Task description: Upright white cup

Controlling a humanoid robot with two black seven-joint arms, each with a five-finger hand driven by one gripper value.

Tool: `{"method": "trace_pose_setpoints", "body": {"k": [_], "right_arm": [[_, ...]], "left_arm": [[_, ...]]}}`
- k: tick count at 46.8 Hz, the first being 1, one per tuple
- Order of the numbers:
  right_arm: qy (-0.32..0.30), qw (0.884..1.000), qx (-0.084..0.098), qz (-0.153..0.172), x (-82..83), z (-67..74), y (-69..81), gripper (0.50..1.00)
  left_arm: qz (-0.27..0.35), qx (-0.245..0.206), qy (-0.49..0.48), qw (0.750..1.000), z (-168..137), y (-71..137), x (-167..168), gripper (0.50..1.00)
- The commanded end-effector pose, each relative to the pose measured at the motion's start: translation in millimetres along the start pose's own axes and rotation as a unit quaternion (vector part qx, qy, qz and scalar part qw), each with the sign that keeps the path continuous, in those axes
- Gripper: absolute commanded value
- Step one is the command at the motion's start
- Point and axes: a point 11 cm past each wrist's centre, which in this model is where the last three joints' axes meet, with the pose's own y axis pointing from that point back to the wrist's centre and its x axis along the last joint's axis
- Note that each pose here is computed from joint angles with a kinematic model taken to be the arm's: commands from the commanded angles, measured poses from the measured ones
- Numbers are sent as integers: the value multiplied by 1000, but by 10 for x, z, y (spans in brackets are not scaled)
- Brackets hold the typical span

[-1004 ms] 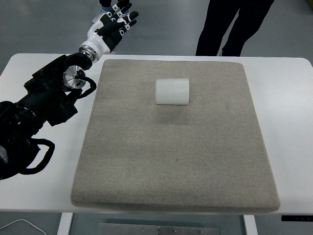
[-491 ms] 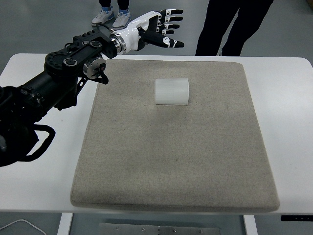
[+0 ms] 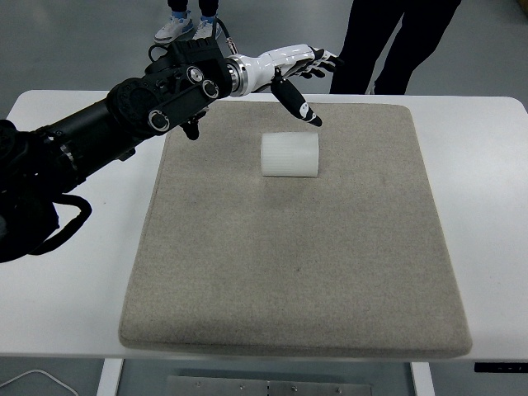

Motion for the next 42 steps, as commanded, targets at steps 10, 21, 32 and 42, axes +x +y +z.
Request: {"method": "trace_pose_setpoints", "body": {"k": [10, 21, 32, 42], "right_arm": [[0, 1000, 0, 0, -1, 7, -1, 930], [0, 1000, 0, 0, 0, -2, 0, 930], [0, 1000, 0, -1, -5, -2, 0, 930], [0, 1000, 0, 0, 0, -2, 0, 930]], "left_arm": [[-15, 63, -46, 997, -108, 0, -33, 996], [-19, 90, -56, 994, -196, 9, -59, 994], [-33, 86, -61, 994, -173, -8, -160, 996], [-57, 72, -63, 994, -94, -31, -318, 996]]}}
